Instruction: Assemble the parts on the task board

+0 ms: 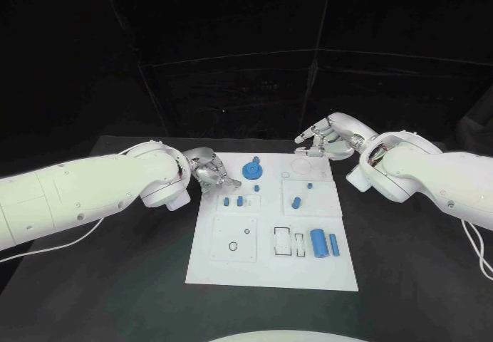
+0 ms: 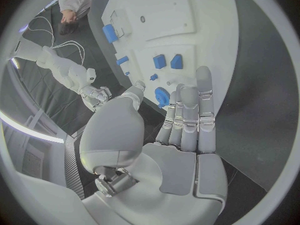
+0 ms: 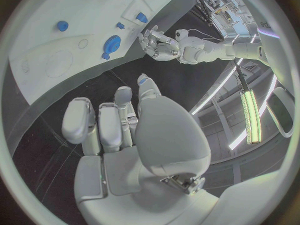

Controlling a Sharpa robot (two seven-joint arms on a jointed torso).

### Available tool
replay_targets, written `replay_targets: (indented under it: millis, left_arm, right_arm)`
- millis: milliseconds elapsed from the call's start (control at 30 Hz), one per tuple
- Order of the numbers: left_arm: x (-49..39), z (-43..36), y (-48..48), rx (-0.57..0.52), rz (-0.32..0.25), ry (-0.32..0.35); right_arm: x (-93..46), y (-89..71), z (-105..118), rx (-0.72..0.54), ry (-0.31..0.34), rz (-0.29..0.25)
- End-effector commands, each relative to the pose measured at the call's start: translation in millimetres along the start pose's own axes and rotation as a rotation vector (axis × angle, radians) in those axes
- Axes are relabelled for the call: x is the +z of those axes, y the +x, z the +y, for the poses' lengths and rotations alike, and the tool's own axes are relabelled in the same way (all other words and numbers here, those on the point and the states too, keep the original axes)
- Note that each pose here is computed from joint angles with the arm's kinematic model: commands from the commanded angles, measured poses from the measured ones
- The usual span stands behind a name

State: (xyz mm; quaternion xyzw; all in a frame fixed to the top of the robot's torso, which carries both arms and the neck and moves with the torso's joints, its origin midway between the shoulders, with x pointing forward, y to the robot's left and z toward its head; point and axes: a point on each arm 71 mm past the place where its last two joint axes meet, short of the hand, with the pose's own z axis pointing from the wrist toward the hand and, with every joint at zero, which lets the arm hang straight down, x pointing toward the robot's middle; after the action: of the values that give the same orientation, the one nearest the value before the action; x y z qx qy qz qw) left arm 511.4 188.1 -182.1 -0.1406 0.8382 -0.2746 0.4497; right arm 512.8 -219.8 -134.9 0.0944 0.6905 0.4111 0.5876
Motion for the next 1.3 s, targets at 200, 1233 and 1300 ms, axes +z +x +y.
replay_targets:
  millis: [200, 1233, 1300]
  left_arm:
    - [11.5, -32.0, 0.0, 0.07, -0.089, 0.303]
    - [51.9, -70.6, 41.6, 0.626, -0.07, 0.376]
    - [52.8, -71.6, 43.1, 0.631, -0.061, 0.371]
  right_arm:
    - [1.1, 0.2, 2.6, -0.001, -0.014, 0.0]
    - [3.7, 4.2, 6.9, 0.003, -0.026, 0.008]
    - [3.8, 4.3, 6.9, 0.003, -0.026, 0.009]
